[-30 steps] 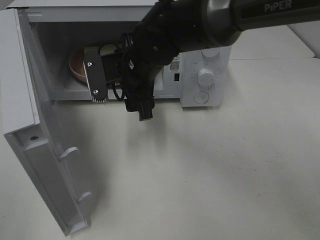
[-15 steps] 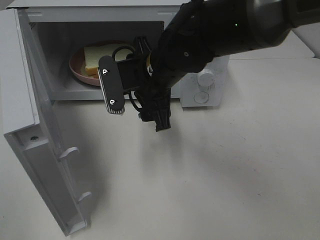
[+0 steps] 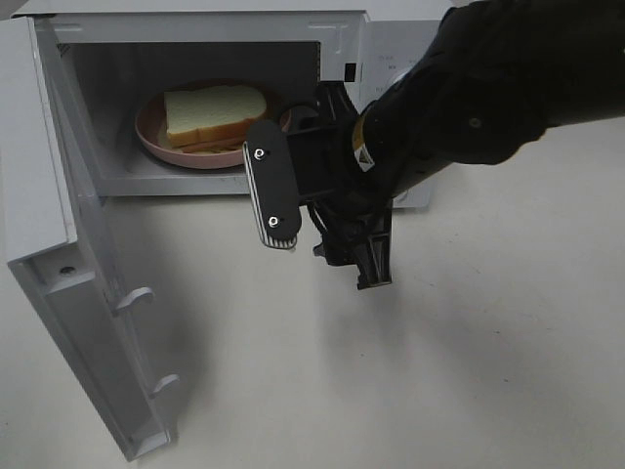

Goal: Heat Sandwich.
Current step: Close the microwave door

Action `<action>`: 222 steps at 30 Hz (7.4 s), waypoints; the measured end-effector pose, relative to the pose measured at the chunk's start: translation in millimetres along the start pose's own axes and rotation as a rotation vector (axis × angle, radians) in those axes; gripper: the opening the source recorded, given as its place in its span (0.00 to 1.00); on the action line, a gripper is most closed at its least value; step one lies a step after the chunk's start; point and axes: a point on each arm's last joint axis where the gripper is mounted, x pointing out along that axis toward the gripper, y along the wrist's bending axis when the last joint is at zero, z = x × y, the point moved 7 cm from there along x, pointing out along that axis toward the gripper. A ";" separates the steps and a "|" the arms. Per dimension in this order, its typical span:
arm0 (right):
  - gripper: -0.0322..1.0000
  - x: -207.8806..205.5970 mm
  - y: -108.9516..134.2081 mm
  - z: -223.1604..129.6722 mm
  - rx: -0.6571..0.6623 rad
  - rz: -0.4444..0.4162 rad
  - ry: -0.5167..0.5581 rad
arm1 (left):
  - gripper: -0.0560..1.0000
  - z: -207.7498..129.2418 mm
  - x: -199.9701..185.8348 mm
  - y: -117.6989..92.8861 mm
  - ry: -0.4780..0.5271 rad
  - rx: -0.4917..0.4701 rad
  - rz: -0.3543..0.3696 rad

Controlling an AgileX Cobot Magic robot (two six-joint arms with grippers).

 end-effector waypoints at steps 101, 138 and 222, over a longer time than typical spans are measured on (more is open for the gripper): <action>0.77 -253.6 182.6 -162.8 1.727 -0.452 0.043 | 0.97 0.0 0.0 0.0 0.000 0.000 0.000; 0.75 -271.9 191.0 -160.8 1.749 -0.642 -0.063 | 0.97 0.0 0.0 0.1 0.000 0.001 0.001; 0.75 -271.9 191.0 -160.8 1.748 -0.642 -0.062 | 0.05 50.7 123.4 19.5 -0.143 0.077 0.068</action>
